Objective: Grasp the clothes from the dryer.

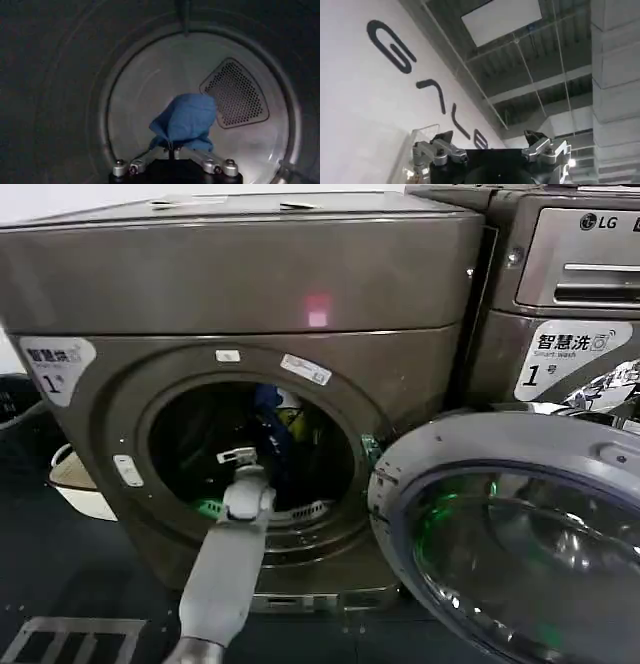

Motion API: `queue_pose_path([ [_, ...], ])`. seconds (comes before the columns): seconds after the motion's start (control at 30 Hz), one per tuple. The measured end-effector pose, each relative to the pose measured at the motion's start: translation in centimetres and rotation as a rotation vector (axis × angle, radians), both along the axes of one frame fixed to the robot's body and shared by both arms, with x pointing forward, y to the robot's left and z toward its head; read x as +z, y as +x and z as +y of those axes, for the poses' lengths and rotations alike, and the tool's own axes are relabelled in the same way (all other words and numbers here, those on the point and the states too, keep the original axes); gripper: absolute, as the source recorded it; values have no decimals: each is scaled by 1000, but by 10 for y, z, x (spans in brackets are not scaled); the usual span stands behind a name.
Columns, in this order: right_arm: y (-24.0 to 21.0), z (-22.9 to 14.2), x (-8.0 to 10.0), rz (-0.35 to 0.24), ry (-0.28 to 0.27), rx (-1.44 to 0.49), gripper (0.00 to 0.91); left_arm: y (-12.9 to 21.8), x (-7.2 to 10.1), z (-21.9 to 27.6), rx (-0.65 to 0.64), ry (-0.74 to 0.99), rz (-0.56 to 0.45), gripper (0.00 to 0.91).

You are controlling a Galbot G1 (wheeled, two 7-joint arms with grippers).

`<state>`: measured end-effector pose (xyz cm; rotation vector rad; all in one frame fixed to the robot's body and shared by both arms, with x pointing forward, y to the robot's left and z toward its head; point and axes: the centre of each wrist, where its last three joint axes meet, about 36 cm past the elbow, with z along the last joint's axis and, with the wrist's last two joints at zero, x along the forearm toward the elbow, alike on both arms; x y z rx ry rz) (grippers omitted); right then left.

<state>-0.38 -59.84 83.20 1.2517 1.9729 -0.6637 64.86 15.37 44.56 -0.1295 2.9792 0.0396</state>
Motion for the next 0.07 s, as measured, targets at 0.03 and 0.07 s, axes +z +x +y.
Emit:
queue_pose_path([
  [0.03, -1, 0, 0, 0, 1, -2, 907, 0, 0, 0, -1, 0, 0, 0],
  [0.07, -2, 0, 0, 0, 2, -4, 907, 1, 1, 1, -1, 1, -1, 0],
])
